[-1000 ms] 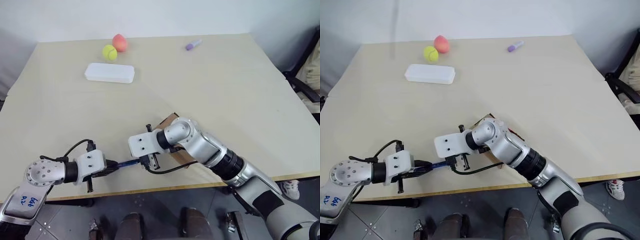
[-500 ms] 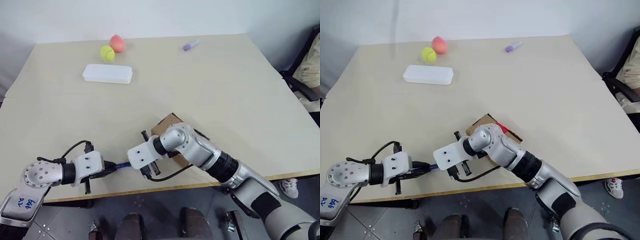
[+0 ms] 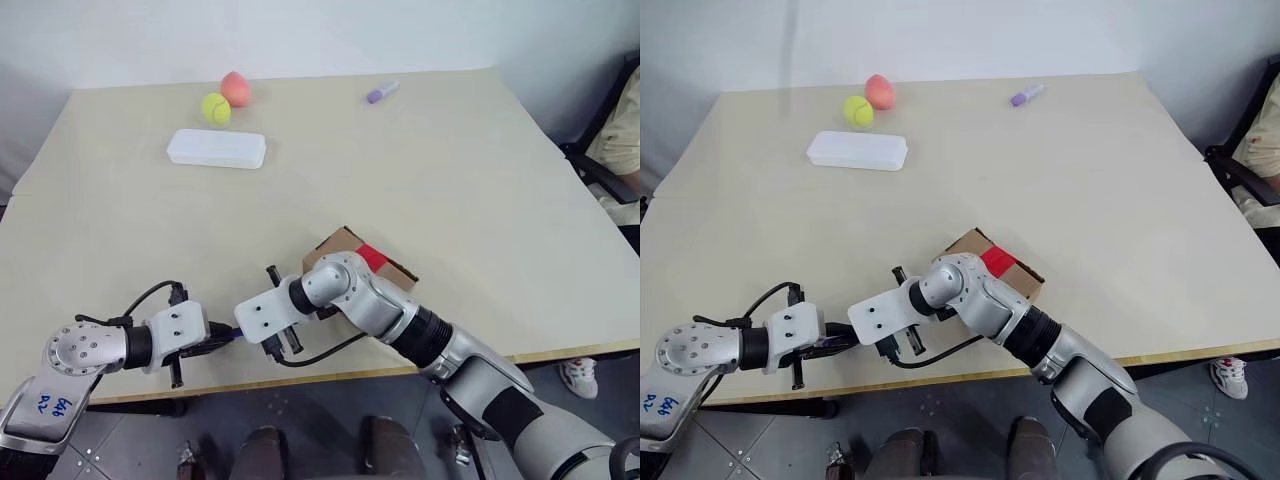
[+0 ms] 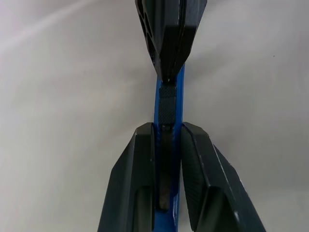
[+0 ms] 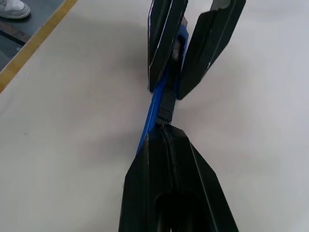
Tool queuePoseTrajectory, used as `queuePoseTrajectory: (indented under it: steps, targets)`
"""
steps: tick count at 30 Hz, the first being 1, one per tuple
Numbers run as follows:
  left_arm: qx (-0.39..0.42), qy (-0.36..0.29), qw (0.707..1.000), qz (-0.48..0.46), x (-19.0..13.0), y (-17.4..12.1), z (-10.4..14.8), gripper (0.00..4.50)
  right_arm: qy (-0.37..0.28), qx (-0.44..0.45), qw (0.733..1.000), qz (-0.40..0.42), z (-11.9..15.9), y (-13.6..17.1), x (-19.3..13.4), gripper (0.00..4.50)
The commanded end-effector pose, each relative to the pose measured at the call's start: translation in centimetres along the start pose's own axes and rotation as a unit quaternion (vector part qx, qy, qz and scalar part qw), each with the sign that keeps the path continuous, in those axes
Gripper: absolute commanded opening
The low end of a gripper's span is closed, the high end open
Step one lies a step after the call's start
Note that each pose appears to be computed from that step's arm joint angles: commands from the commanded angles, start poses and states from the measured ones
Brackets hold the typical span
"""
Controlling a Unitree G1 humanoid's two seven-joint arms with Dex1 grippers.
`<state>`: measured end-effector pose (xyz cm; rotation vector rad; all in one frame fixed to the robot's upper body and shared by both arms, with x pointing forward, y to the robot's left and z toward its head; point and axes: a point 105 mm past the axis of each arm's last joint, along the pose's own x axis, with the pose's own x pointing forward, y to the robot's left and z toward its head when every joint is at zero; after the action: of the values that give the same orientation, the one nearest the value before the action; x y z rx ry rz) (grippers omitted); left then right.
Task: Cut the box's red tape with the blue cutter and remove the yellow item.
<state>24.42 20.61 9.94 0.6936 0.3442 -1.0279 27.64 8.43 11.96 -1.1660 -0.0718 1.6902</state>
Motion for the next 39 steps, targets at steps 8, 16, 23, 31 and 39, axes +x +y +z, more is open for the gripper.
queuePoseTrajectory:
  steps: [8,16,23,31,39]
  targets:
    - [-0.021,0.01,1.0,0.007,0.8,-0.3,-0.9,0.42,-0.057,0.062,0.996,-0.011,2.0,-1.1,-1.2,0.02]
    - [0.01,-0.057,0.99,0.126,-0.5,2.8,-0.5,0.42,-0.082,0.221,0.97,-0.054,0.7,-2.5,-11.0,1.22]
    - [0.059,-0.144,0.955,0.253,-0.8,5.9,2.1,0.42,-0.095,0.321,0.937,-0.101,0.6,-4.6,-15.6,3.59]
    - [0.141,-0.218,0.907,0.332,0.2,9.1,6.5,0.42,-0.113,0.425,0.875,-0.203,-0.9,-8.7,-19.1,4.49]
    - [0.135,-0.288,0.887,0.334,2.5,9.9,9.5,0.42,-0.144,0.486,0.841,-0.191,-1.1,-10.1,-18.0,4.49]
